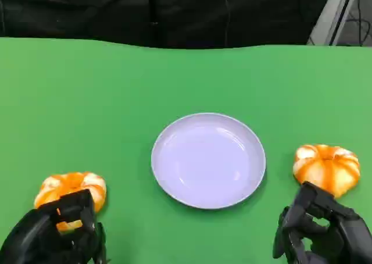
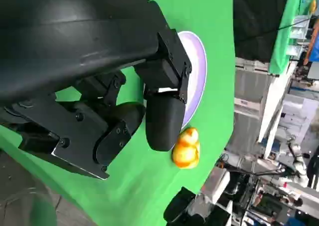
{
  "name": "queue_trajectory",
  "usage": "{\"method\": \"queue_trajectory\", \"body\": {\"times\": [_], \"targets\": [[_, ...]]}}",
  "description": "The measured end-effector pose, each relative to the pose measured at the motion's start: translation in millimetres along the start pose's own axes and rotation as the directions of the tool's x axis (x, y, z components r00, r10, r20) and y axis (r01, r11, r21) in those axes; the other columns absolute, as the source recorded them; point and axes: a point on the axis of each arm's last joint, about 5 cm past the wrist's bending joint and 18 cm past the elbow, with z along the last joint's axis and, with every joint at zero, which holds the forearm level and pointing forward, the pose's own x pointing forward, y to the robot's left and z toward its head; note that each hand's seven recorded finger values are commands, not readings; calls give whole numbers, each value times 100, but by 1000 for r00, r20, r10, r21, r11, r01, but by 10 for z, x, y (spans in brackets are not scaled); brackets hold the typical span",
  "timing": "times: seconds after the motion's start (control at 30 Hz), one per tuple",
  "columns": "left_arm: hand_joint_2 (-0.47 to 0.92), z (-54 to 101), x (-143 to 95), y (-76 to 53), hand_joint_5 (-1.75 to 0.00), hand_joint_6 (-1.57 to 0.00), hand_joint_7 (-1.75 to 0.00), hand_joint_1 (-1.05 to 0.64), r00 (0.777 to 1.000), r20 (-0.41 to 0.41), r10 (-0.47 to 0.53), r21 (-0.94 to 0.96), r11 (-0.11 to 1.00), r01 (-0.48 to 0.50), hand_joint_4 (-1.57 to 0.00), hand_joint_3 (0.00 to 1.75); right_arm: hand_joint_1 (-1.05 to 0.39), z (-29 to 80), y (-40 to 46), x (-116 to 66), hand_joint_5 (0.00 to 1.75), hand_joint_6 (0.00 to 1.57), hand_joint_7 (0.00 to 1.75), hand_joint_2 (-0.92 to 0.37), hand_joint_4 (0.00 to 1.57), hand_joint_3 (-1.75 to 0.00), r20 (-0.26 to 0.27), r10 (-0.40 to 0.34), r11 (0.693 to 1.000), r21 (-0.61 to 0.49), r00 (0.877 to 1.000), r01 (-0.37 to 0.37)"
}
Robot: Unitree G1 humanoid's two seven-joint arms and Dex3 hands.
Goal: Grasp the bread from the table and place it into the plate.
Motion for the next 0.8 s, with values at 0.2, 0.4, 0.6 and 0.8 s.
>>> {"method": "queue_trajectory", "body": {"times": [0.2,0.4,0.6,0.8], "targets": [[51,-2,1,2,-175,-83,-152,-3,1000,1,0,0,1000,0,-85,131,-14,0,0,0,175,69,167,-57,84,-120,0,0,1000,0,1000,0],[51,-4,4,5,-174,-84,-151,-4,1000,1,1,-1,1000,-1,-85,130,-14,0,0,1,175,69,167,-58,83,-119,0,0,1000,0,1000,0],[71,-11,1,11,-97,-84,-77,-13,1000,9,21,43,999,-21,-73,71,-13,0,2,2,175,68,168,-58,84,-119,0,1,1000,1,1000,-1],[92,9,-3,-48,-4,-65,-1,-56,959,196,204,538,796,-280,-45,18,-14,-4,11,4,175,68,168,-58,84,-119,-1,5,1000,1,1000,-5]]}}
